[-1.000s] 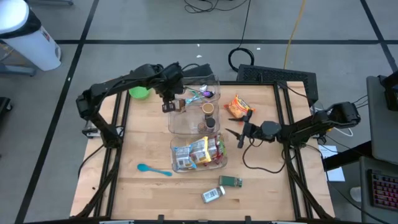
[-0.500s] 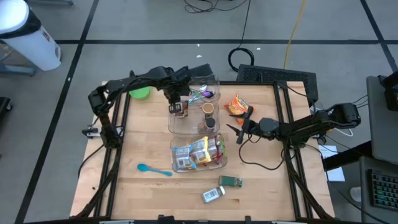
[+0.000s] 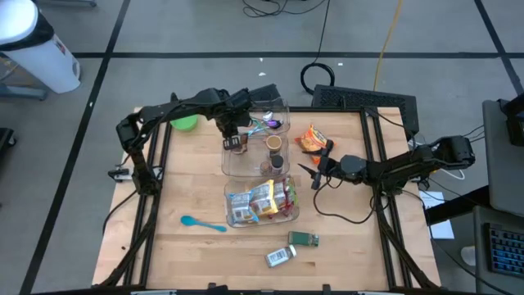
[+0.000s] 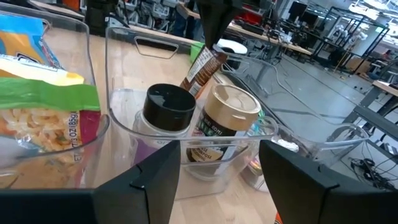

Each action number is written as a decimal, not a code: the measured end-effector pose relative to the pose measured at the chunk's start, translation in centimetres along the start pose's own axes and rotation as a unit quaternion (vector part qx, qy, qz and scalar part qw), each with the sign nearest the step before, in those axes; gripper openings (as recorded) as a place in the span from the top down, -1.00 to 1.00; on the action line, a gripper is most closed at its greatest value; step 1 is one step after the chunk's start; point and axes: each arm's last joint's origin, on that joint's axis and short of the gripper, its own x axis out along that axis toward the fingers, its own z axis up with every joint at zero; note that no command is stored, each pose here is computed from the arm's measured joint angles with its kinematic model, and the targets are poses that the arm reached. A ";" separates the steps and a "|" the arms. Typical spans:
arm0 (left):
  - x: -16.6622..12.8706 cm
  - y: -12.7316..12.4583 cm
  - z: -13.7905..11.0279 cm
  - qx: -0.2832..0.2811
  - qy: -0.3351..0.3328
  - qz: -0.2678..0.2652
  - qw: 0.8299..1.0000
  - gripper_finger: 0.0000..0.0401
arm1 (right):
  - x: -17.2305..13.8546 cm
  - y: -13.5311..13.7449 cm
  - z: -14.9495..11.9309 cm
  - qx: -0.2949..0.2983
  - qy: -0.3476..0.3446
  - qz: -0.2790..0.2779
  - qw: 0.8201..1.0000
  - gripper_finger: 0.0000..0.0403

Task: Pick & Place Food Item
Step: Put the orange seasoning packet into the middle transparent bin, then put the orange noodle pack into the bottom transparent bin

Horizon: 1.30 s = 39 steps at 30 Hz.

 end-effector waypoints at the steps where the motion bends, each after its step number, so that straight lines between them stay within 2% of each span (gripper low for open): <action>1: 0.0 0.0 0.0 -0.001 0.000 0.000 1.000 0.91 | 0.0 0.0 0.0 0.000 0.001 0.000 1.000 -0.05; 6: 0.0 0.1 0.0 -0.001 0.000 0.000 1.000 0.76 | 0.0 0.0 0.0 -0.001 0.002 0.001 1.000 -0.05; 17: -0.2 -0.1 -0.5 0.005 0.027 0.011 1.000 0.21 | 0.0 0.0 0.0 -0.001 0.002 0.000 1.000 -0.05; 22: -1.8 -0.5 -1.1 0.012 0.055 0.036 0.998 0.07 | 0.1 -0.2 0.0 0.002 -0.002 -0.006 1.000 -0.05; 24: -3.1 -0.6 -1.1 0.013 0.047 0.035 0.998 0.05 | 0.1 -0.4 0.0 0.003 -0.001 -0.011 1.000 -0.05; 29: -7.0 -1.2 -1.9 0.019 -0.018 0.019 0.999 0.01 | 0.3 -0.8 -0.1 0.019 0.003 -0.023 1.000 -0.05; 34: -10.6 -2.1 -4.1 0.023 -0.098 -0.021 0.995 0.01 | 0.4 -1.1 -0.2 0.021 0.005 -0.029 0.999 -0.05; 36: -11.3 -2.6 -5.1 0.028 -0.147 -0.054 0.987 0.01 | 0.4 -1.3 -0.3 0.020 0.006 -0.034 0.999 -0.05; 39: -11.0 -3.5 -6.5 0.070 -0.251 -0.103 0.960 0.01 | 0.5 -1.7 -0.4 0.021 0.009 -0.044 0.999 -0.05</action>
